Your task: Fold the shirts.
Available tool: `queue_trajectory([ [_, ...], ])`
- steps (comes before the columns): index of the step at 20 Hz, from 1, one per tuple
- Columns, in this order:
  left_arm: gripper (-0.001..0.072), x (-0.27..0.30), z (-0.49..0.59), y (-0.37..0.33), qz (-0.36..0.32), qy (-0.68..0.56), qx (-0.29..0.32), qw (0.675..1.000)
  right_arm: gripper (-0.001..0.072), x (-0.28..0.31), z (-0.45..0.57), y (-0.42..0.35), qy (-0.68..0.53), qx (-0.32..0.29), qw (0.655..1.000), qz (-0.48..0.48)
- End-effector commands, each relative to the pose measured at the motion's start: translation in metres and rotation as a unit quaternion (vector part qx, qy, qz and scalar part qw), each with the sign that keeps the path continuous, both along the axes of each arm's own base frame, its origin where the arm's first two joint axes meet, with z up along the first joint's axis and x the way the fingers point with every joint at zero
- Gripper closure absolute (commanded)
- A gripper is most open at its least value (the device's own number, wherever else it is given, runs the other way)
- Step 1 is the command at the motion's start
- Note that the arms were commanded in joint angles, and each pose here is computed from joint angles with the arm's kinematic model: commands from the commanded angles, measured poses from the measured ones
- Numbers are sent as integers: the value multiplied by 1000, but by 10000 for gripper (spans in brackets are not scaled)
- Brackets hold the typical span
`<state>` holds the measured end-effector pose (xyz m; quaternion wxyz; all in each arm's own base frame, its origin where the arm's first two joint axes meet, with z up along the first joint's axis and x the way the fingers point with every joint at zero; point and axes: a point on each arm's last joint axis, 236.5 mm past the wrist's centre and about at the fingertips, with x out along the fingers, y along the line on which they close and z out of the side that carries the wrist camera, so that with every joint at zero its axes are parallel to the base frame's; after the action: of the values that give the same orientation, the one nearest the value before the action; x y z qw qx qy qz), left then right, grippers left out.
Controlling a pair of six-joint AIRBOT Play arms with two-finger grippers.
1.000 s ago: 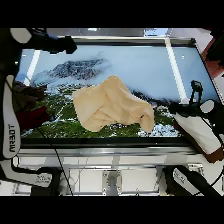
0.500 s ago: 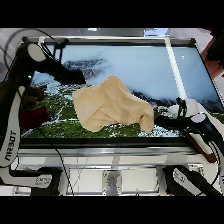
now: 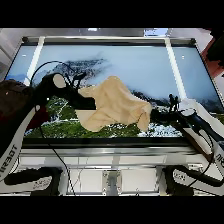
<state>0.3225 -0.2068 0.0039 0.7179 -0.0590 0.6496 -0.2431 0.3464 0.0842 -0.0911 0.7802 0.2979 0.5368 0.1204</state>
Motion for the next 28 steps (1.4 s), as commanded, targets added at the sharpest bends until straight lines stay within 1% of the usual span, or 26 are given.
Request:
queue_trajectory([
  [1, 135, -37, -12, 1, 23, 20, -6, 1000, 265, 27, 3, 0, -18, 3, 1000, 2],
  [4, 135, -52, -13, 0, 53, 21, -29, 998, 265, 26, -11, 0, 0, 5, 1000, 4],
  [6, 135, -57, -12, -6, 62, 28, -49, 996, 267, 24, -21, 1, 13, 10, 1000, 3],
  [7, 135, -57, -11, -11, 67, 31, -61, 995, 322, 25, -24, 3, 12, 15, 1000, 6],
  [8, 135, -54, -9, -14, 73, 28, -69, 995, 345, 27, -24, 6, 7, 21, 1000, 8],
  [9, 135, -52, -7, -16, 78, 24, -75, 994, 345, 30, -23, 10, -1, 30, 1000, 9],
  [10, 135, -48, -7, -17, 82, 17, -78, 993, 362, 34, -20, 14, -11, 38, 999, 10],
  [13, 135, -44, -6, -17, 86, 9, -81, 993, 678, 40, -15, 20, -26, 52, 998, 6],
  [16, 135, -43, -13, -15, 95, 7, -78, 992, 683, 38, -3, 27, -27, 67, 997, 41],
  [18, 135, -40, -27, -11, 127, 10, -75, 989, 683, 39, 16, 34, -34, 88, 993, 72],
  [20, 135, -49, -44, -5, 168, 40, -68, 983, 683, 43, 34, 37, -43, 106, 989, 91],
  [21, 137, -55, -52, -1, 169, 48, -58, 983, 683, 45, 42, 38, -47, 113, 988, 98],
  [22, 198, -58, -61, 8, 162, 44, -36, 985, 683, 46, 48, 39, -50, 119, 986, 105],
  [23, 274, -56, -66, 19, 155, 31, -11, 987, 683, 45, 53, 42, -49, 126, 985, 112],
  [24, 285, -49, -68, 30, 159, 14, 10, 987, 683, 43, 57, 44, -46, 132, 983, 117],
  [28, 285, -28, -74, 72, 187, -40, 89, 978, 683, 39, 60, 46, -41, 137, 982, 126],
])
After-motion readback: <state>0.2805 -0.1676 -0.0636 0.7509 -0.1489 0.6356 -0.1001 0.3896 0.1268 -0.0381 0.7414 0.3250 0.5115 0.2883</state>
